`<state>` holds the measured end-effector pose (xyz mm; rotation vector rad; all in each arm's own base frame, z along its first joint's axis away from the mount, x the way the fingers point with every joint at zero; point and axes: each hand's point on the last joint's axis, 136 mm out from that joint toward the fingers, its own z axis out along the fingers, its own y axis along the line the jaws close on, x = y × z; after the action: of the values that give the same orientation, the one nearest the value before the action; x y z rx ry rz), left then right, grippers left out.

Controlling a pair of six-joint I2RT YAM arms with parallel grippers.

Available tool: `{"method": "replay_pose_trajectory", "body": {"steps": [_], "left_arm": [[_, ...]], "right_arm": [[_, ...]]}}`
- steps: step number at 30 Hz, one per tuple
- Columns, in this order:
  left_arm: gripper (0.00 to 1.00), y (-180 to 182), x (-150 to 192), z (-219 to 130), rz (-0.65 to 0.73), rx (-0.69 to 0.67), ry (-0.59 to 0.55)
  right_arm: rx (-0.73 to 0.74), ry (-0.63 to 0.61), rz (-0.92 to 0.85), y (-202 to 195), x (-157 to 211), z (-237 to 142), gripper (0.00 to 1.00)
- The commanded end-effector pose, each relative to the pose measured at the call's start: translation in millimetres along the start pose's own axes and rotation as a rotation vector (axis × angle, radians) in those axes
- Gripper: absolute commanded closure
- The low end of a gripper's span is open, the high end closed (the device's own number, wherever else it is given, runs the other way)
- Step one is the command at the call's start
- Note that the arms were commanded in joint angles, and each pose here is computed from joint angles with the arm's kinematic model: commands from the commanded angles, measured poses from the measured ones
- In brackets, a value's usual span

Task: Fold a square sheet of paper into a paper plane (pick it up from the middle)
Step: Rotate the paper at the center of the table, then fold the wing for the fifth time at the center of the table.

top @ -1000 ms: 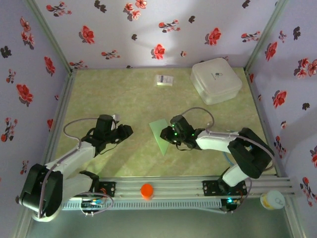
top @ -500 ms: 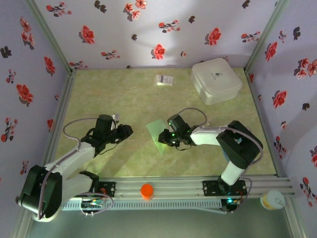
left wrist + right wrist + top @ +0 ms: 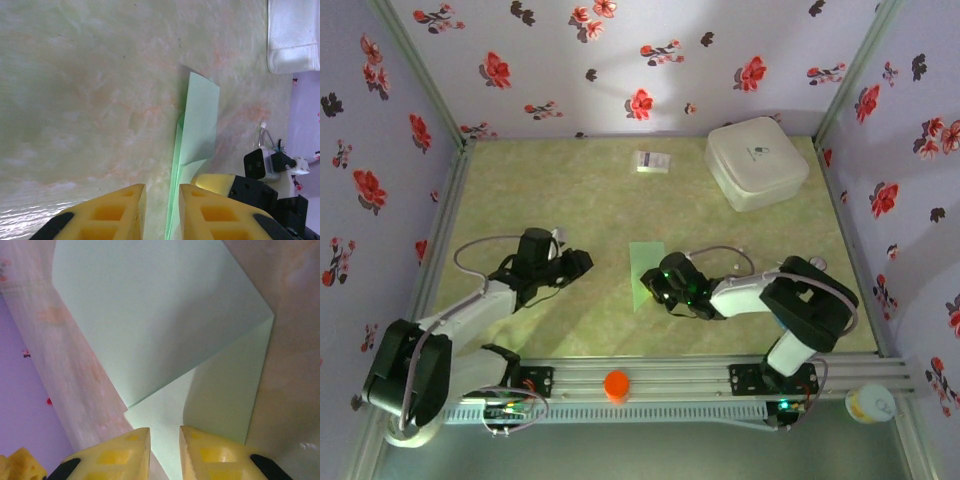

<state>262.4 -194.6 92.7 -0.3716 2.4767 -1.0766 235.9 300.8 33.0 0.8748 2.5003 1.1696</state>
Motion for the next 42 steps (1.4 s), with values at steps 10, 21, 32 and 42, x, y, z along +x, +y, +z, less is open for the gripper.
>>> {"method": "replay_pose_trajectory", "body": {"steps": [10, 21, 32, 42], "left_arm": [[0.85, -72, 15, 54, 0.144, 0.113, 0.200], [0.93, -57, 37, 108, 0.120, 0.049, 0.350], [0.96, 8, 68, 120, 0.054, -0.073, 0.416], [0.98, 28, 80, 117, 0.046, -0.099, 0.439]], "right_arm": [[0.081, -0.070, -0.207, -6, -55, -42, 0.67], [0.027, 0.097, -0.225, 3, -55, -18, 0.64], [0.076, 0.115, -0.226, -5, -56, -16, 0.59], [0.100, 0.099, -0.251, -2, -65, -20, 0.55]]}}
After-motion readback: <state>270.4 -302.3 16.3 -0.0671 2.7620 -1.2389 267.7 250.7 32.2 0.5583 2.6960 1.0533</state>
